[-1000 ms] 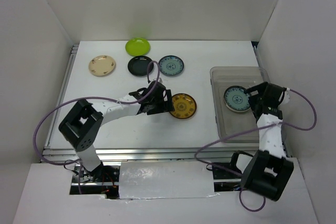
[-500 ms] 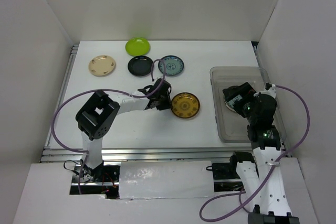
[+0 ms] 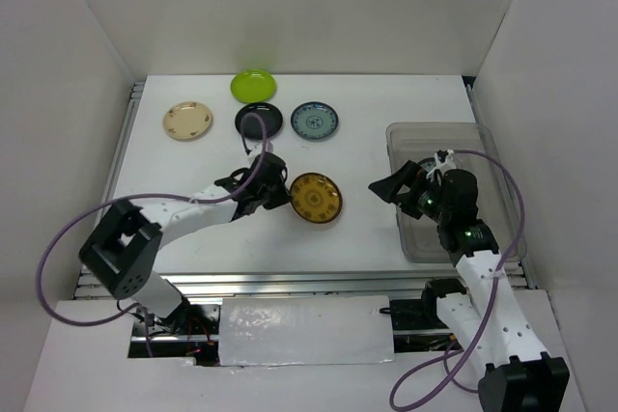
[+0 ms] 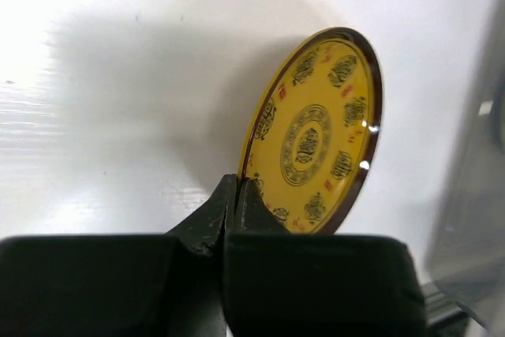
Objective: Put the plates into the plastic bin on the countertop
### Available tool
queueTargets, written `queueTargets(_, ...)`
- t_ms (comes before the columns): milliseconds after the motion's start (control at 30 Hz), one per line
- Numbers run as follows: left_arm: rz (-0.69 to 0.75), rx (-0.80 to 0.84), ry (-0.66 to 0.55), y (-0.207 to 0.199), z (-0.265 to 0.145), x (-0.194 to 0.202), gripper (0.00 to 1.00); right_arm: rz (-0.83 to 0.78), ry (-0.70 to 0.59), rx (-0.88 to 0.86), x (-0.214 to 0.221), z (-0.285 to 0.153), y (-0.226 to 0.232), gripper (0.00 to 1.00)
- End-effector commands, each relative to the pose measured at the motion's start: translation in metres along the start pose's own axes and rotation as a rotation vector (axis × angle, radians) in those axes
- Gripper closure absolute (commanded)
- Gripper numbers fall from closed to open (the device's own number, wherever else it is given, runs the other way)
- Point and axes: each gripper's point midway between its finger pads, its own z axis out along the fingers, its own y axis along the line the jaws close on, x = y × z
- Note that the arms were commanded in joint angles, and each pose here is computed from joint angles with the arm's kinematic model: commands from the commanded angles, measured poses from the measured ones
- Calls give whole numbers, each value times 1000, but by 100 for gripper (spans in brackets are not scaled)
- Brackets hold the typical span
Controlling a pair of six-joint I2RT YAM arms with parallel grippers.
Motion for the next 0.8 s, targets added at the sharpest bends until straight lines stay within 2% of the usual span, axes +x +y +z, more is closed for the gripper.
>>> queueTargets(0,6,78,-125,-17,-35,-36,100,-71,-18,-134,-6,4,32,0)
queueTargets(133,41,158,-96,-23,-63,-34,100,-121,75,-223,16,18,49,0)
queueTargets(333,56,289,-77,-31,-108,-29,100,-166,189,-219,46,44,52,0)
queueTargets(500,62,379,-70,-39,-134,-28,100,-173,212,-250,59,62,63,1)
queueTargets(567,67,399,-59,-41,-138,-26,100,-164,243,-253,69,68,64,5)
queueTargets(600,69,398,-51,-40,-137,-24,100,-170,230,-281,68,69,71,10)
queueTargets(633,68,396,-44,-40,-138,-23,100,-166,233,-298,70,69,73,19)
queueTargets(667,68,380,-32,-37,-135,-21,100,-162,223,-335,70,68,83,40)
queueTargets(733,71,376,-30,-39,-135,-23,100,-154,206,-351,68,67,88,73)
queueTargets(767,72,367,-26,-38,-133,-23,100,-146,194,-354,66,65,92,100)
